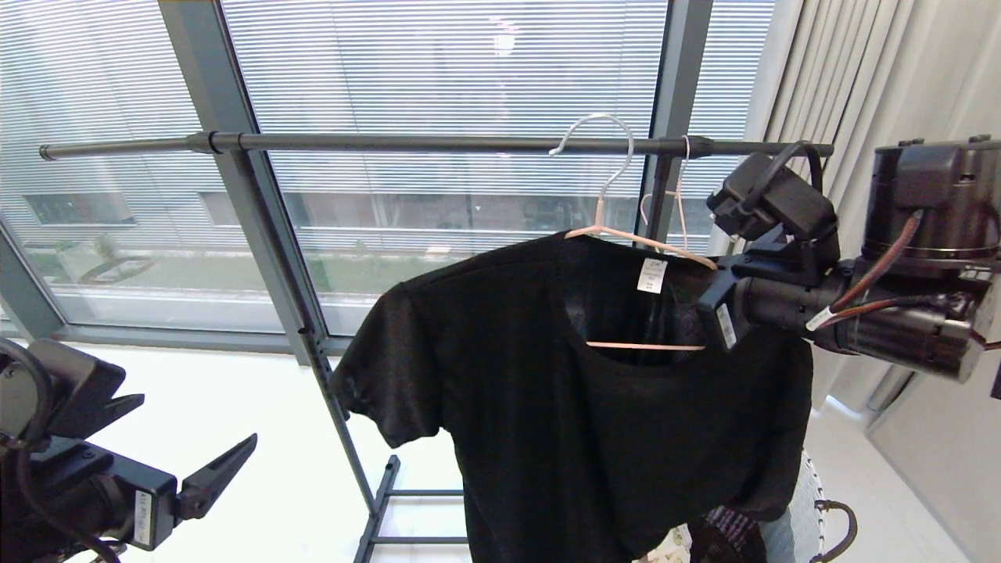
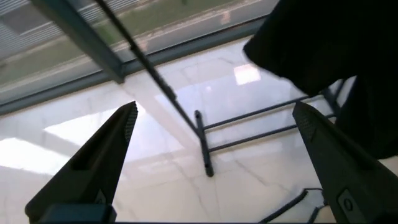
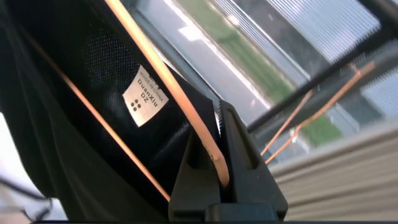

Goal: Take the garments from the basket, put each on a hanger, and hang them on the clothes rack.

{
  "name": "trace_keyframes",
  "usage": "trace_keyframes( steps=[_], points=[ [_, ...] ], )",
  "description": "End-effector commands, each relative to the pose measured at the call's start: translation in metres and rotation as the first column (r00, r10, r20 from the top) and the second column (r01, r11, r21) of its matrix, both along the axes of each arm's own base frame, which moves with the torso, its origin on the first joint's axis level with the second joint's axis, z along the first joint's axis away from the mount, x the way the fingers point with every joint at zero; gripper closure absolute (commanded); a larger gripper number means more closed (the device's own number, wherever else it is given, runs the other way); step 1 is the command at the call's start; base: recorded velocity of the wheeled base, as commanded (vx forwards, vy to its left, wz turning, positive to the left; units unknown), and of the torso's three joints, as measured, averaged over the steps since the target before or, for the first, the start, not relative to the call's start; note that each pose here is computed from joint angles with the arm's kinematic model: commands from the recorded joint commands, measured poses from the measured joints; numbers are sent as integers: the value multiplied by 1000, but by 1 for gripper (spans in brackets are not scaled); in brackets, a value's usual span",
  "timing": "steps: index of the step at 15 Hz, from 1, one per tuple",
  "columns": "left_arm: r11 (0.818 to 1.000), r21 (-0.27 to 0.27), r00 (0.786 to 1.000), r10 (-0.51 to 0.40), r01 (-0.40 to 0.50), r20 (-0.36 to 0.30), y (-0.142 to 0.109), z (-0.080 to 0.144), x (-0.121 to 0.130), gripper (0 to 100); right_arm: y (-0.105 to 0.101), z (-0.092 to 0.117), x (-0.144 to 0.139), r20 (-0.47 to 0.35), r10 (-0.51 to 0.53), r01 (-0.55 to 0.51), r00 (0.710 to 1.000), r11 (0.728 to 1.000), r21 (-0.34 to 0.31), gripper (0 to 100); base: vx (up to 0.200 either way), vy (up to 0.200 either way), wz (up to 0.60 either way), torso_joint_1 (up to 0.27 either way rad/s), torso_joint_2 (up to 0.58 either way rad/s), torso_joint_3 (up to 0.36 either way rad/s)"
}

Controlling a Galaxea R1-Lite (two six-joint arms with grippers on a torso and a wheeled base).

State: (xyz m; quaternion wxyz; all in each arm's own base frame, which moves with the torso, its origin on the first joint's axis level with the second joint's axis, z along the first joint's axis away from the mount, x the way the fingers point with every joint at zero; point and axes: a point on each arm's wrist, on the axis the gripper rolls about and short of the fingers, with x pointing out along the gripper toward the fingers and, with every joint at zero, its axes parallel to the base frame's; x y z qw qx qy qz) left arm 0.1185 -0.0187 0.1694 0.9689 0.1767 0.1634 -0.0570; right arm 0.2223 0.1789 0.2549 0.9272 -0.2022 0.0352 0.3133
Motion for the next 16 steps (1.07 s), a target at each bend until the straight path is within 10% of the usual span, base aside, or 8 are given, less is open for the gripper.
trace_keyframes(
  steps=[1,16],
  points=[
    [999,12,999,53,-53,12,3,2,0,0,17,-8,13,-13,-47,48,999,999,21,100,0,0,0,0,0,0],
    [993,39,994,106,-108,31,3,9,5,0,21,-2,29,6,-178,178,984,982,67,100,0,120,0,1,2,0]
  ],
)
